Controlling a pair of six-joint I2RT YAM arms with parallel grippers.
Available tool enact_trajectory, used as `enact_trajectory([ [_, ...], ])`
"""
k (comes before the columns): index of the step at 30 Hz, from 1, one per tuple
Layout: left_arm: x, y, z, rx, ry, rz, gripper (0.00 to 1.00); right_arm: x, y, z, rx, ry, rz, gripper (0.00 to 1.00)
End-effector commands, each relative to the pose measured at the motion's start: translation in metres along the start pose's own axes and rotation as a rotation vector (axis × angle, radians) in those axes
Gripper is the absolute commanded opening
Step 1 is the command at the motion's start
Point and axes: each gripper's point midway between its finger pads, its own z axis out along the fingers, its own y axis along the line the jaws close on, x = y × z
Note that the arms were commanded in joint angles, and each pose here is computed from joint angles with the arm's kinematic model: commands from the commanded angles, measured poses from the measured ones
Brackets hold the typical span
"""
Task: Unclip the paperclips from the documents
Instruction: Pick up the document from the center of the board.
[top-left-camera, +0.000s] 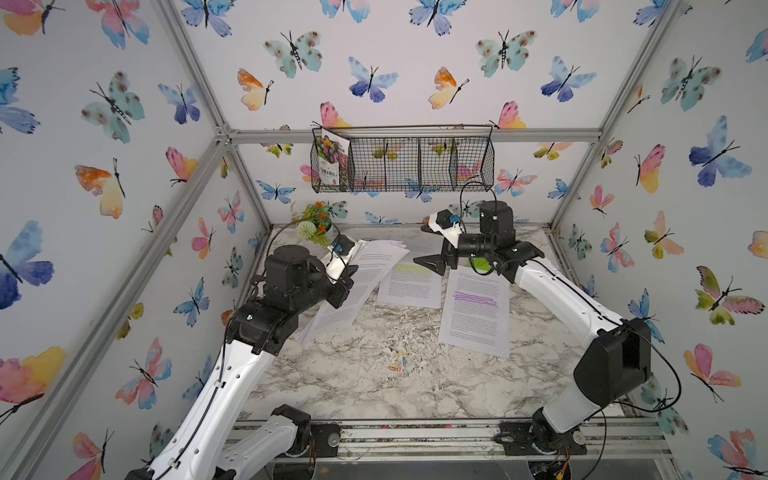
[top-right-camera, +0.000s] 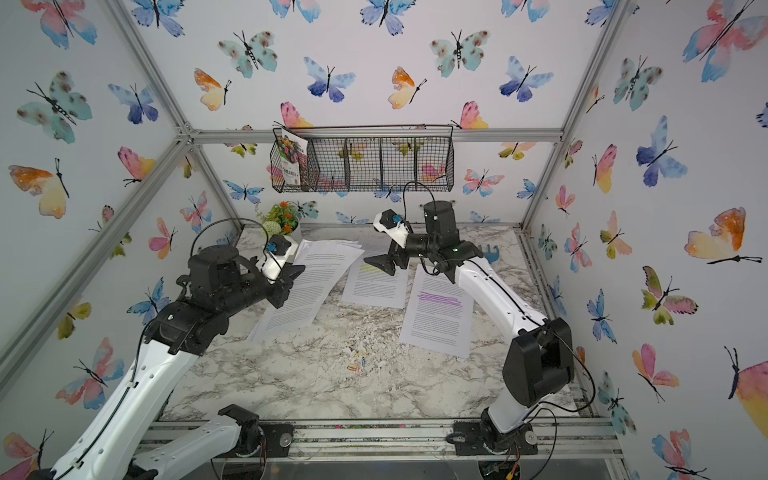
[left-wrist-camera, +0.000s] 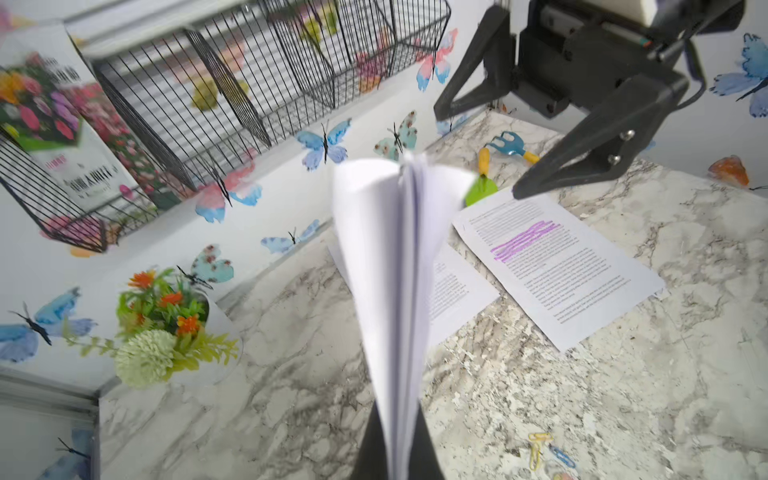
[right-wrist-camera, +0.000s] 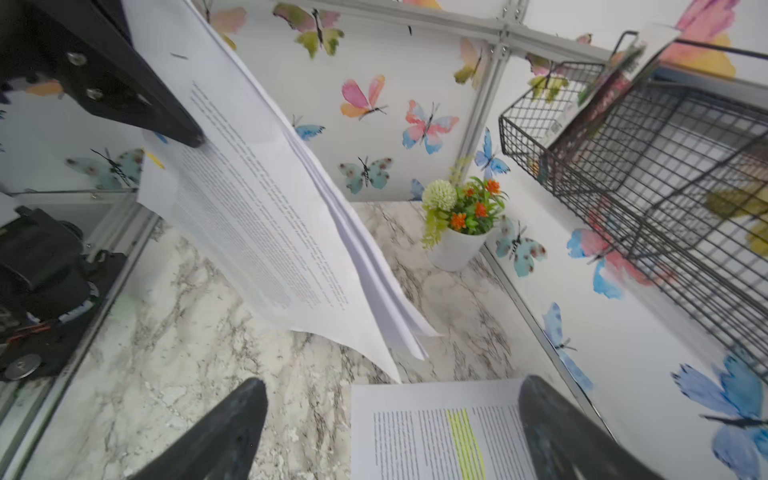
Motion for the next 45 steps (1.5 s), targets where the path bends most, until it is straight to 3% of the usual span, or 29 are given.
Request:
enact_trajectory([
  [1,-0.038,0.003,-0.014,-0.023,-0.163,0.094,0.0,-0.022,0.017,0.002,-0.124,-0.143,0.018,0.98],
  [10,-0.064,-0.021,-0.017,0.137,-0.254,0.155,0.0,-0.031,0.001,0.009,-0.095,-0.198,-0.019,0.98],
  [19,-0.062,-0.045,-0.018,0.288,-0.286,0.163,0.0,-0.04,-0.014,0.017,-0.088,-0.236,-0.035,0.98],
  [24,-0.055,-0.044,-0.017,0.281,-0.269,0.165,0.0,-0.046,-0.01,0.015,-0.108,-0.24,-0.059,0.98],
  [31,-0.075,-0.035,-0.023,0.268,-0.354,0.129,0.0,-0.045,0.013,0.013,-0.268,-0.289,0.021,0.97],
  [41,-0.105,-0.024,-0.032,0.282,-0.46,0.085,0.0,-0.042,0.021,0.013,-0.356,-0.324,0.084,0.81],
  [44,-0.106,-0.017,-0.029,0.266,-0.458,0.067,0.0,-0.045,0.023,0.01,-0.36,-0.346,0.1,0.68],
  [45,-0.107,-0.015,-0.028,0.261,-0.457,0.063,0.0,-0.046,0.024,0.01,-0.359,-0.351,0.107,0.58],
])
